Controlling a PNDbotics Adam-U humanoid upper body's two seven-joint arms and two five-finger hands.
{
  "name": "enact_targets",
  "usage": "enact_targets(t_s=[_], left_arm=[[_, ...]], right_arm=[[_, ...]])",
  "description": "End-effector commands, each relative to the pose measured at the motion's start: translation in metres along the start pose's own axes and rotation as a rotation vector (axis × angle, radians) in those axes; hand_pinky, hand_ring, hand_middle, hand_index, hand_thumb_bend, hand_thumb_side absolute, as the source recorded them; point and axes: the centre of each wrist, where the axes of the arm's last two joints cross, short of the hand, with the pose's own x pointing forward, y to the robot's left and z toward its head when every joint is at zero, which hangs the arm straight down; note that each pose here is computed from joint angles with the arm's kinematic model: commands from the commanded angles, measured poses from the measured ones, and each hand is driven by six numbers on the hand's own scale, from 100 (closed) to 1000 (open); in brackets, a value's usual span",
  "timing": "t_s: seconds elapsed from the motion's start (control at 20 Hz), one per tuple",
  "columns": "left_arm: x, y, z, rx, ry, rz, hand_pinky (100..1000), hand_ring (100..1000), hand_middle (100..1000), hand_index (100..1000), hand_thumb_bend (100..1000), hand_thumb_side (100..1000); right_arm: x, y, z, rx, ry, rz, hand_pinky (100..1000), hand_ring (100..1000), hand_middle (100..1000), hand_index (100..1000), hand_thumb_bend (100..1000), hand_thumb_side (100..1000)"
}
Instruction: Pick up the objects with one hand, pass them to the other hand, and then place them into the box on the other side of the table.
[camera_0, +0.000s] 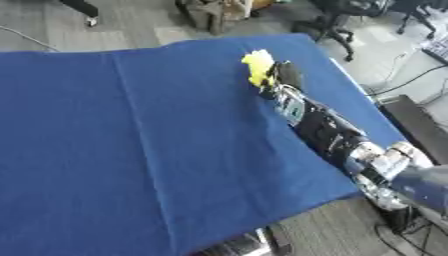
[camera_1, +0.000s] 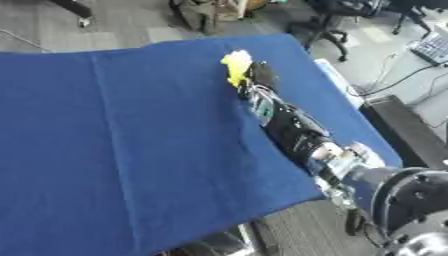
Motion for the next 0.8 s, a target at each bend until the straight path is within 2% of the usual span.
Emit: enact_targets(t_s=[0.05,0.1,0.15,0.2,0.25,0.3,0.35,0.4,0.55,0.8], left_arm=[[0.007,0.002,-0.003,-0.002,-0.026,-0.014,917,630,596,792,140,911],[0.007,0.002,-0.003,-0.001,-0.026,-0.014,917,630,596,792,140,911],[0.007,0.002,-0.003,0.0,-0.025,-0.013,917,629,596,792,140,911],[0.007,0.002,-0.003,0.001,-0.024,-0.012,917,629,596,792,140,911],[0.006,0.002,-0.003,0.002,-0.023,-0.011,917,629,596,793,140,911],[0.006,0.002,-0.003,0.003,-0.022,-0.011,917,629,596,793,140,911],[0.006,0.002,-0.003,0.004,-0.022,-0.012,917,629,597,793,140,911],[0.006,0.002,-0.002,0.004,-0.022,-0.012,917,629,596,793,140,911],[0.006,0.003,-0.002,0.003,-0.021,-0.014,917,629,597,794,140,913],[0.007,0.002,-0.004,-0.009,-0.025,-0.021,914,629,597,794,136,914]], right_arm=[[0.004,-0.015,-0.008,-0.071,-0.014,-0.022,591,665,293,194,100,100],[0.005,-0.016,-0.008,-0.081,-0.018,-0.028,592,666,299,198,100,100],[0.006,-0.017,-0.009,-0.09,-0.022,-0.034,612,705,432,334,100,100],[0.007,-0.018,-0.009,-0.102,-0.027,-0.042,617,716,460,363,100,100],[0.008,-0.019,-0.009,-0.115,-0.029,-0.049,634,750,543,499,100,170],[0.01,-0.021,-0.01,-0.134,-0.03,-0.06,644,770,587,593,100,268],[0.011,-0.023,-0.01,-0.152,-0.029,-0.074,654,787,625,663,100,347],[0.012,-0.024,-0.011,-0.165,-0.023,-0.093,671,814,687,713,100,473],[0.014,-0.025,-0.012,-0.172,0.028,-0.167,699,852,764,769,100,640],[0.013,-0.023,-0.013,-0.158,0.139,-0.203,706,858,783,802,100,719]])
